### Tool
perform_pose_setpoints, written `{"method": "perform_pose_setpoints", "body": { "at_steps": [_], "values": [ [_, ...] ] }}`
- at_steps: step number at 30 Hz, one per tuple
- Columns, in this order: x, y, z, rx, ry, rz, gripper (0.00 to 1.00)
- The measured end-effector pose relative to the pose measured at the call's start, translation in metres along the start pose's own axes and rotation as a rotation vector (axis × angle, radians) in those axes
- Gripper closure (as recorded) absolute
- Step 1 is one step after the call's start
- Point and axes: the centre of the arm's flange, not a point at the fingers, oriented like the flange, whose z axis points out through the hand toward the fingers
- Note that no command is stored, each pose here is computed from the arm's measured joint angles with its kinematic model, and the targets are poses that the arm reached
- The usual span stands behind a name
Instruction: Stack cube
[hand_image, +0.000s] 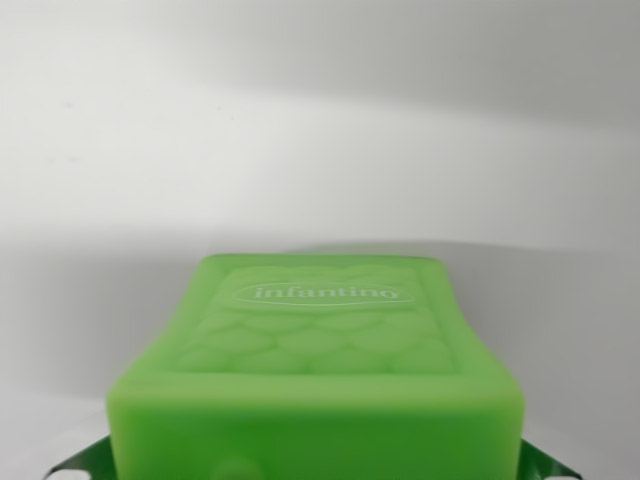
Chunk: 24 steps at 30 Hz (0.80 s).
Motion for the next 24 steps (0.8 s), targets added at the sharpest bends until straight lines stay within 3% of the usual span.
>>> {"method": "perform_pose_setpoints", "body": {
  "at_steps": [17,24],
  "values": [
    [0.001,0.0,-0.014,0.0034,0.0028,0.0,1.0],
    [0.001,0.0,-0.024,0.0035,0.0016,0.001,1.0]
  ]
}}
